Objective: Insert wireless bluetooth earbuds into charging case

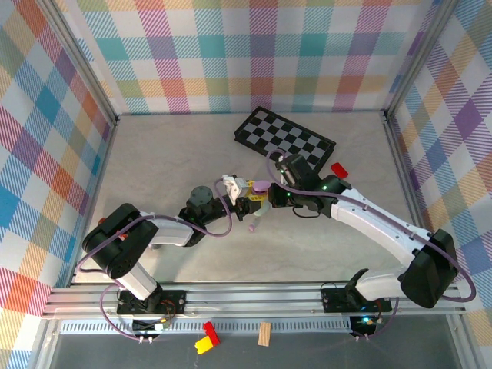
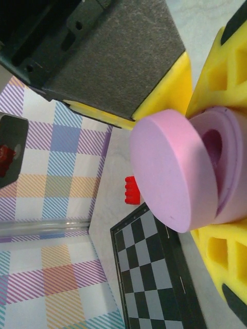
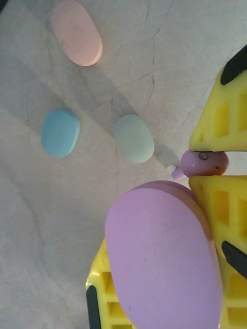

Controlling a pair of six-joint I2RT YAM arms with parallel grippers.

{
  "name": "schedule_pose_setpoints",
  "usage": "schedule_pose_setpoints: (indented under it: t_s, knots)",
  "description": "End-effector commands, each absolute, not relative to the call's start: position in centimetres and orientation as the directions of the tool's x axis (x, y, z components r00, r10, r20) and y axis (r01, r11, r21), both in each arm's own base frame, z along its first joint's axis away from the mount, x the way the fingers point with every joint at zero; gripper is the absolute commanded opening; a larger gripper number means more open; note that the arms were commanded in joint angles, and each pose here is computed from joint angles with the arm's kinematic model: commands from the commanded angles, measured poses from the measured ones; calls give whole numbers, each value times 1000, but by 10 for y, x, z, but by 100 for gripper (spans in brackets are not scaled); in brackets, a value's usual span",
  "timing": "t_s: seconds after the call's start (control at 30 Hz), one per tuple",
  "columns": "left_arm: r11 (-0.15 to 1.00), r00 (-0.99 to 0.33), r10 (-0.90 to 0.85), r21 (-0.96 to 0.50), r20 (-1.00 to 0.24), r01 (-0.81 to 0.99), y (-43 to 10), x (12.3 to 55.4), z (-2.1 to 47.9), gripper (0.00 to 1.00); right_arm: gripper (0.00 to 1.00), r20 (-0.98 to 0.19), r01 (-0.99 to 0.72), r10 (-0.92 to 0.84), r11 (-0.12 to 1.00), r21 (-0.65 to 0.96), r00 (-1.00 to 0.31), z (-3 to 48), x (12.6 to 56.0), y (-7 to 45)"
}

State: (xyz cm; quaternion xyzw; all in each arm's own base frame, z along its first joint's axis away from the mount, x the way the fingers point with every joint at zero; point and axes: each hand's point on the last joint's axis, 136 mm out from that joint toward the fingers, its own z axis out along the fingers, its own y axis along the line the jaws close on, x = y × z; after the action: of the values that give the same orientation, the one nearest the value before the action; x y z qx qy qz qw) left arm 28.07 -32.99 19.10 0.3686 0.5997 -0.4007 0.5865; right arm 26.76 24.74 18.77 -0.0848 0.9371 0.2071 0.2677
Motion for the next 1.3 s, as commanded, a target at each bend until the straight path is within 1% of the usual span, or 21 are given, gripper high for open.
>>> schedule_pose_setpoints:
  t_s: [0.0,0.6,0.9,1.0,1.1,1.17,1.23,1.27]
  knots:
    - [315,-32,-29,-40,-999,948,-341,267,193,29,15,-649,-323,0,867,379,-761,237,285,257]
    - [310,-50,-65,-68,-997,948,-343,272,194,29,15,-664,-365,-6,839,403,-748,254,287,268]
    - [321,-55,-112,-89,-992,943,-342,277,204,29,15,-647,-368,-20,836,408,-762,246,287,272]
    - [340,-67,-117,-103,-991,935,-339,282,202,28,15,-650,-366,-19,839,403,-760,246,287,270]
    - [388,-80,-119,-121,-990,914,-332,293,196,29,15,-667,-370,-8,837,404,-745,251,286,265]
    - [400,-98,-129,-142,-987,905,-328,297,194,29,17,-683,-389,0,822,417,-731,256,283,265]
    - [383,-109,-132,-152,-985,911,-329,296,194,28,25,-680,-393,5,813,429,-733,255,281,264]
    - [373,-111,-133,-153,-985,915,-330,295,195,28,27,-680,-402,-4,809,428,-733,254,280,264]
